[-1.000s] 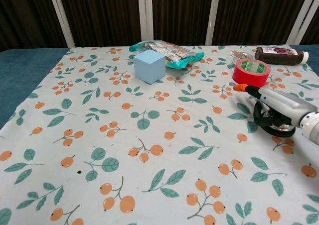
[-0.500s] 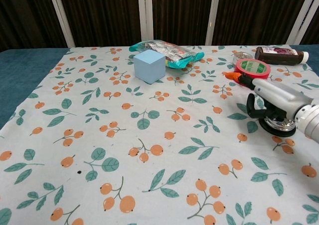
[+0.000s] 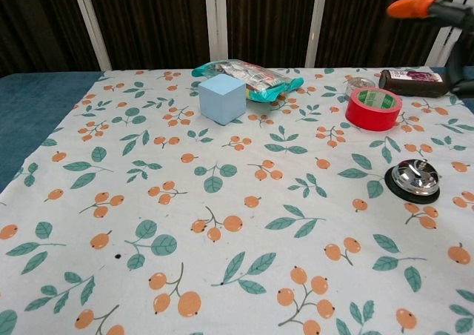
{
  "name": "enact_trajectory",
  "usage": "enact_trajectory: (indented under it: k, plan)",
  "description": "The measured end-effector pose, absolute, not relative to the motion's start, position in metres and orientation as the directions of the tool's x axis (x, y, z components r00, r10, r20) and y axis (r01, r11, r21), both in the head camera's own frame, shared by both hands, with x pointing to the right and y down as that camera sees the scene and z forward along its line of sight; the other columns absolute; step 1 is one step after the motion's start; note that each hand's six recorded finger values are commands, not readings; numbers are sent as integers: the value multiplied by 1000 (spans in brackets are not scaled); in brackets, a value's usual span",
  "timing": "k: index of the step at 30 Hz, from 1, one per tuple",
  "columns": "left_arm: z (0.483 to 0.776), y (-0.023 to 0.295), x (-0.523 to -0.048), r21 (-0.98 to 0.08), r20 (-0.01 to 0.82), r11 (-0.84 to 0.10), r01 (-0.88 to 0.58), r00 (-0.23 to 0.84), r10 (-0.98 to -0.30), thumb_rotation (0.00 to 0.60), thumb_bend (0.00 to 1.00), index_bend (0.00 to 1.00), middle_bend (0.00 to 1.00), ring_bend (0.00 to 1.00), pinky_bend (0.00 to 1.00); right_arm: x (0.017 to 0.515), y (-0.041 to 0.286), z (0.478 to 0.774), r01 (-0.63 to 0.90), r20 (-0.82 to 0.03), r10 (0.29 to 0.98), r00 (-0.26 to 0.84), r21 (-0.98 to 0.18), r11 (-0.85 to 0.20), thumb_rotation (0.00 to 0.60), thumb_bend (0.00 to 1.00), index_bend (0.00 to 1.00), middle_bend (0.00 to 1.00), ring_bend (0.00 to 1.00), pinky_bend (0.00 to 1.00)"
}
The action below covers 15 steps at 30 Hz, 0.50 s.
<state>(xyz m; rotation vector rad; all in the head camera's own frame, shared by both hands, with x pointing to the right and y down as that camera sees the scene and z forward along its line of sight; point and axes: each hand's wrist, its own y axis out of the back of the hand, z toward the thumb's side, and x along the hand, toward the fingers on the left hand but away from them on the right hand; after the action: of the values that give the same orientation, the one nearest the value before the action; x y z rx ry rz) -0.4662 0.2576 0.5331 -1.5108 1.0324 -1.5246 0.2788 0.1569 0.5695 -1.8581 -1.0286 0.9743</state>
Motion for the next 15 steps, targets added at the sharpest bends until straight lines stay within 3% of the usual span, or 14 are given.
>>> enact_trajectory:
  k: [6,15]
  plan:
    - [529,259,-468,-919,393,-392,-46,-30,-919,600,295,71,0,0,90,337,200,531,103,-287,926,246,-942,-320,600,955,24,0,0,0]
    - [518,262,-473,-928,368,-365,-67,-31,-929,600,295,71,0,0,90,388,240,533,-6,-331,936,123,-943,-333,600,954,23,0,0,0]
